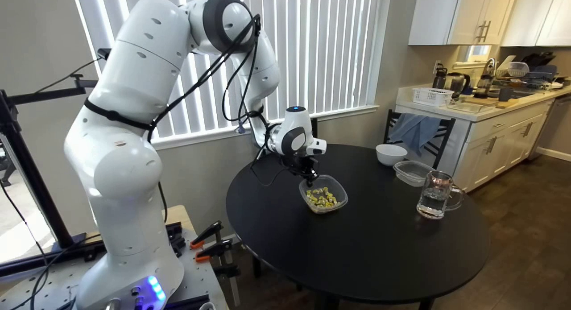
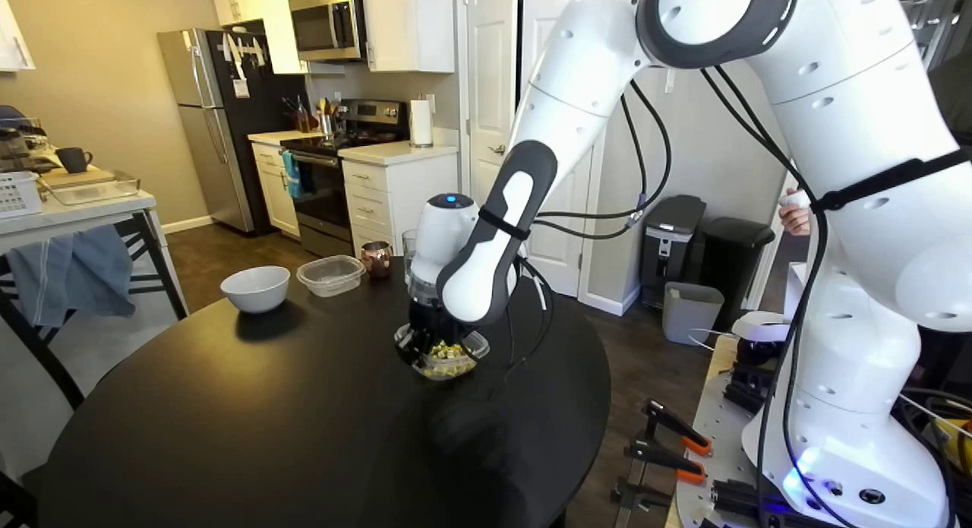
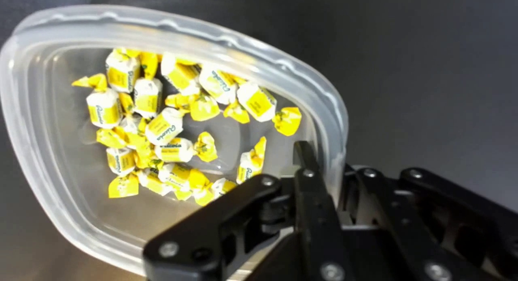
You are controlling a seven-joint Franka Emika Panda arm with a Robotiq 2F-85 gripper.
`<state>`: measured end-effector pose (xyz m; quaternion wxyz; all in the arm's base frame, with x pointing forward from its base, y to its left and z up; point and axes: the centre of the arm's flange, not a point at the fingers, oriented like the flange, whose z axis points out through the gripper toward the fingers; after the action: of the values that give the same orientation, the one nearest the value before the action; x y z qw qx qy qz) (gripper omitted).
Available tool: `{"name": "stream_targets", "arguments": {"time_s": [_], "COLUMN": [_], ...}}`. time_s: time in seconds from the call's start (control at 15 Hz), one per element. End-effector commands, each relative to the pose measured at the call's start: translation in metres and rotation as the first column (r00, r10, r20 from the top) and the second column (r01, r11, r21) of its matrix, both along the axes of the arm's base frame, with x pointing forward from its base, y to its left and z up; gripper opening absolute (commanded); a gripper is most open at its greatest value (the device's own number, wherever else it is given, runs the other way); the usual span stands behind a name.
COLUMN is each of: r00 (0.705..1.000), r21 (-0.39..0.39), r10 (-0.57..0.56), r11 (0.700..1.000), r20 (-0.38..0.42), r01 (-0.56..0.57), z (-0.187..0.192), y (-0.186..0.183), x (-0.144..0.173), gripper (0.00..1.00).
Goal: Pick up the clear lunch box with candy and pour out all the candy onto the table
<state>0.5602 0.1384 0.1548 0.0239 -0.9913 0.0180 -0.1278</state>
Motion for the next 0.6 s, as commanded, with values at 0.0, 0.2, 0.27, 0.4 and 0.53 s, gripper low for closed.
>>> {"name": "stream_targets", "arguments": {"time_s": [0.0,0.2,0.27,0.4,0.53], "r00": [0.995,0.981,0.974,0.957,0.938], "r21": [0.176,0.315,0.355,0.424,0.475], "r10": [-0.087,-0.147,-0.158,-0.169,-0.166], "r11": [0.981,0.944,0.930,0.904,0.880], "r20": [0.053,0.130,0.162,0.236,0.305], "r01": [0.076,0.100,0.092,0.055,0.002], "z": [0.056,0.101,0.115,0.142,0.161], "y": [-0.032,-0.046,-0.048,-0.049,-0.044], "x": [0.008,0.013,0.014,0.015,0.019], "gripper": [0.01,0.01,0.01,0.01,0.01]}}
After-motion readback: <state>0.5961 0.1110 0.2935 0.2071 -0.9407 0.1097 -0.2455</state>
